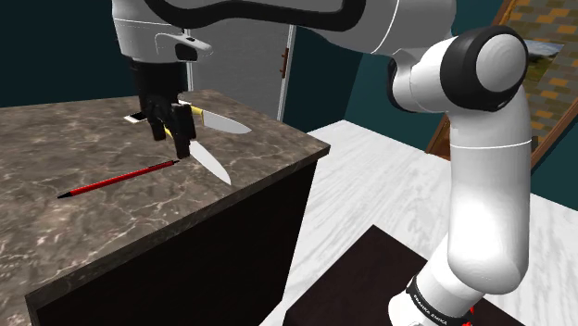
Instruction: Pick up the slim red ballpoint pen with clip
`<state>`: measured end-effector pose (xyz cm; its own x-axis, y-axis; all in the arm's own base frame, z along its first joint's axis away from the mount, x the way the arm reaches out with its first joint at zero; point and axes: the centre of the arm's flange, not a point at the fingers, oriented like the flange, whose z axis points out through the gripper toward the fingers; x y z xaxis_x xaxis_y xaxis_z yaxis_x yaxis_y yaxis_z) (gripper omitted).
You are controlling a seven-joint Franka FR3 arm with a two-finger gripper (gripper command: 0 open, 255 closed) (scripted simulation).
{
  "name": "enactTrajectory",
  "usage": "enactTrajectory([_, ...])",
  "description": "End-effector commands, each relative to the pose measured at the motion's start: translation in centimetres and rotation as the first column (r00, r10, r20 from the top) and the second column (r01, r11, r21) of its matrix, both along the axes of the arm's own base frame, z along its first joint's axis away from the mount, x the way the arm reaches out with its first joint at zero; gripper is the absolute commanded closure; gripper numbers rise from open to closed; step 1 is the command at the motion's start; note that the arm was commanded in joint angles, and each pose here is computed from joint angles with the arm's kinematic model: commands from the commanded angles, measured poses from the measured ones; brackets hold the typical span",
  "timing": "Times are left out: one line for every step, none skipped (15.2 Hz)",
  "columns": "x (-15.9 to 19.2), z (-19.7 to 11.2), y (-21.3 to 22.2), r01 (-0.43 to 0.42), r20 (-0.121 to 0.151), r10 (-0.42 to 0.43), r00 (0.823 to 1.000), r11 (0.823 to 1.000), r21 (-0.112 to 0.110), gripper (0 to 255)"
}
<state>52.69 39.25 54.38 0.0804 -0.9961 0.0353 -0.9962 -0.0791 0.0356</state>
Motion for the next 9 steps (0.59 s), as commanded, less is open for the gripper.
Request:
enactTrajectory([0.1, -1.0, 0.1, 0.005, 0.001, -0.005, 1.000, 1.000, 0.000, 0])
enactTrajectory([0.1, -1.5, 0.1, 0.005, 0.001, -0.005, 1.000, 1.000, 0.000, 0])
enactTrajectory([0.1, -2.0, 0.1, 0.005, 0.001, -0.005, 1.000, 1.000, 0.000, 0])
enactTrajectory([0.1, -2.5, 0.1, 0.005, 0.001, -0.005, 1.000, 1.000, 0.000, 0])
enactTrajectory([0.1, -2.8, 0.1, 0.005, 0.001, -0.005, 1.000, 1.000, 0.000, 0])
enactTrajectory([0.1, -2.8, 0.1, 0.005, 0.001, -0.005, 1.000, 1.000, 0.000, 0])
enactTrajectory([0.1, -2.9, 0.1, 0.005, 0.001, -0.005, 1.000, 1.000, 0.000, 255])
enactTrajectory([0.1, -2.9, 0.1, 0.005, 0.001, -0.005, 1.000, 1.000, 0.000, 255])
enactTrajectory([0.1, -2.9, 0.1, 0.005, 0.001, -0.005, 1.000, 1.000, 0.000, 255])
